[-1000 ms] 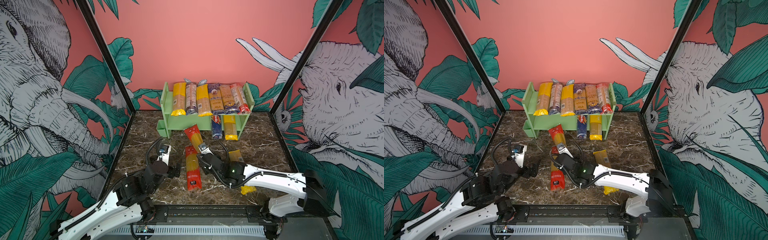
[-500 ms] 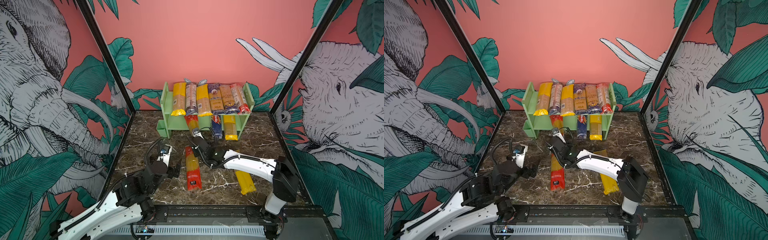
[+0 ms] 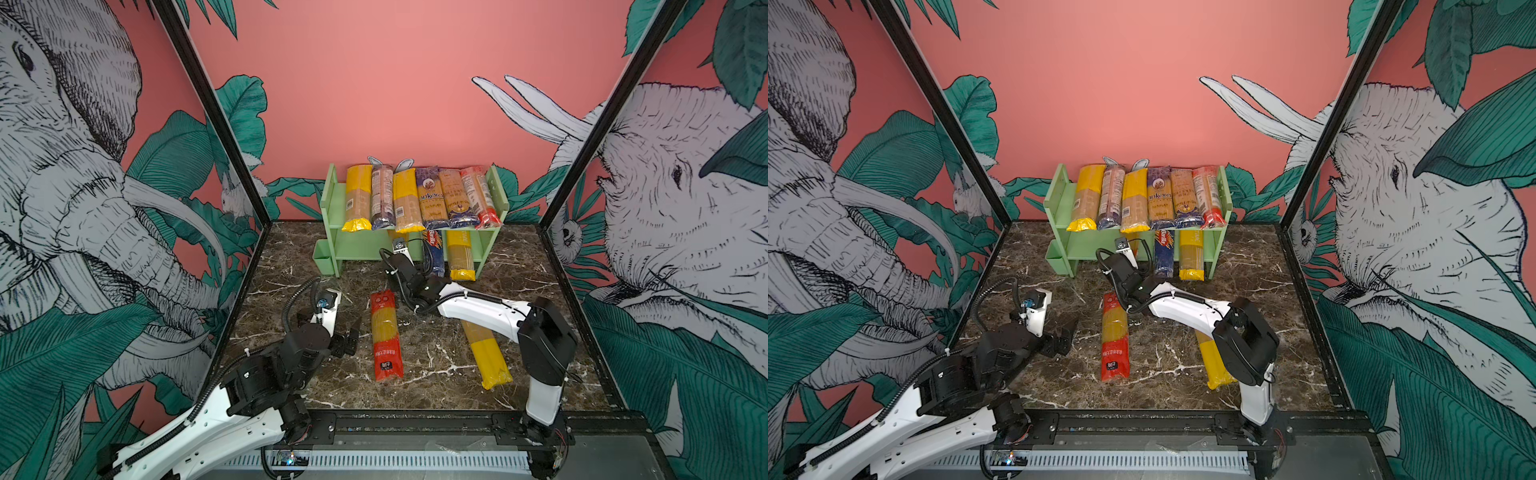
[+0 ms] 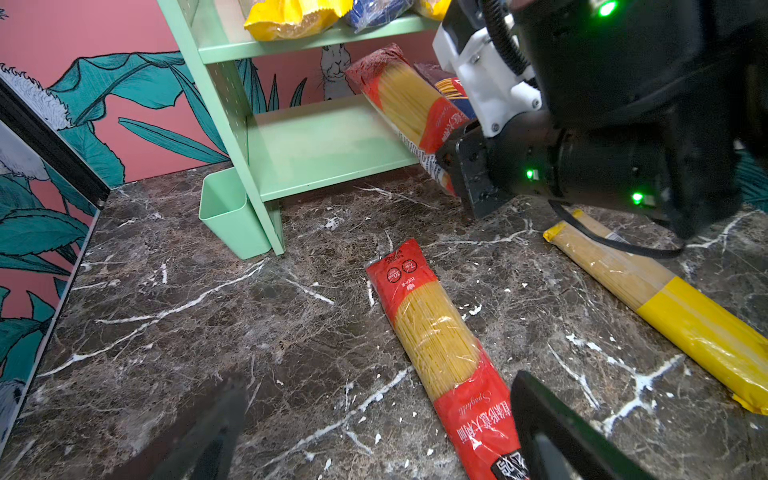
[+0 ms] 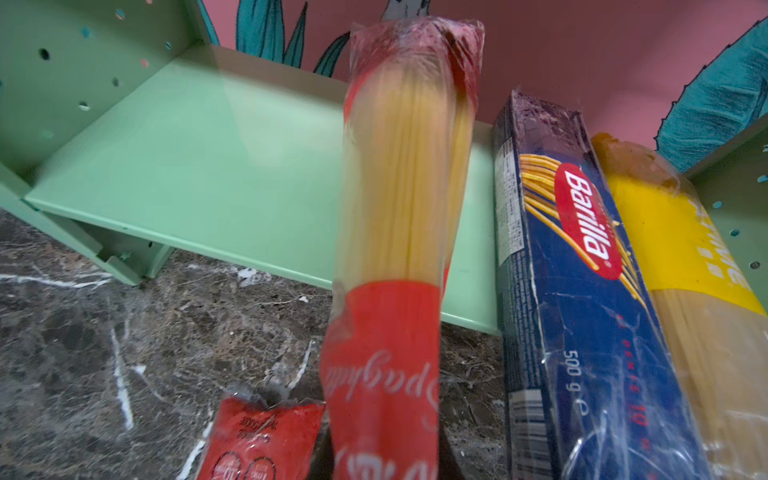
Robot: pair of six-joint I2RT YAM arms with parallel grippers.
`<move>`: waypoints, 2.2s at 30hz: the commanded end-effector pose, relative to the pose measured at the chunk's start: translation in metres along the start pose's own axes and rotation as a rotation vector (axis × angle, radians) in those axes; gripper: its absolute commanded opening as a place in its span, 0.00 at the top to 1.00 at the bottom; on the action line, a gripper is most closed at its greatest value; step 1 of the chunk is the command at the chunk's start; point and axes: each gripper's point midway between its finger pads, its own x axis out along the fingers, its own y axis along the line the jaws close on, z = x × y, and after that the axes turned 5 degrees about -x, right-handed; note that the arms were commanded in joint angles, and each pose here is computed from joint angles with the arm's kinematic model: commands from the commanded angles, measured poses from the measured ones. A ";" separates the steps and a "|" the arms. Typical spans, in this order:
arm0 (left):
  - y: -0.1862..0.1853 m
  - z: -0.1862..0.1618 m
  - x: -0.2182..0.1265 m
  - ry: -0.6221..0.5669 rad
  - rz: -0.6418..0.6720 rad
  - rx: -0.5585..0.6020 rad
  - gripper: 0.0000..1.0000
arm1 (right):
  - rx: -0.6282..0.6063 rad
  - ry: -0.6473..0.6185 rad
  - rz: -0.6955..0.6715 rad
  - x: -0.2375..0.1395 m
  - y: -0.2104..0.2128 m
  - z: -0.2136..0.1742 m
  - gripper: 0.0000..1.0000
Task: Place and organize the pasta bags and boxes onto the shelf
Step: 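Carry the red pack to the lower shelf beside the Barilla box, then open the right gripper and draw it back toward the yellow pack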
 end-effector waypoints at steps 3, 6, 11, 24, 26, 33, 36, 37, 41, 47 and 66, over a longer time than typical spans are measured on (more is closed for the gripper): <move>0.002 0.012 -0.006 -0.032 0.006 -0.012 0.01 | 0.195 -0.204 -0.062 -0.004 -0.025 0.067 1.00; 0.002 0.013 -0.006 -0.033 0.009 -0.013 0.01 | 0.209 -0.200 -0.063 0.002 -0.029 0.066 1.00; 0.005 0.014 -0.007 -0.036 0.020 -0.015 0.01 | 0.223 -0.194 -0.072 0.012 -0.032 0.064 1.00; 0.013 0.013 -0.012 -0.039 0.045 -0.028 0.01 | 0.247 -0.181 -0.082 0.025 -0.036 0.058 0.52; 0.013 0.012 -0.011 -0.036 0.045 -0.025 0.01 | 0.246 -0.177 -0.080 0.026 -0.035 0.056 0.41; 0.014 0.010 -0.012 -0.032 0.047 -0.026 0.01 | 0.246 -0.168 -0.050 0.025 -0.031 0.056 0.15; 0.014 0.010 -0.012 -0.032 0.046 -0.030 0.01 | 0.249 -0.163 -0.030 0.022 -0.029 0.055 0.04; 0.014 0.010 -0.012 -0.031 0.045 -0.031 0.01 | 0.254 -0.163 -0.023 0.021 -0.029 0.056 0.03; 0.015 0.009 -0.013 -0.031 0.045 -0.034 0.01 | 0.266 -0.146 0.035 0.015 -0.023 0.054 0.01; 0.016 0.010 -0.015 -0.038 0.043 -0.046 0.01 | 0.261 -0.135 0.088 0.002 -0.014 0.052 0.01; 0.024 -0.009 -0.010 0.003 0.089 -0.123 0.00 | 0.205 -0.065 0.176 -0.093 -0.025 -0.016 0.01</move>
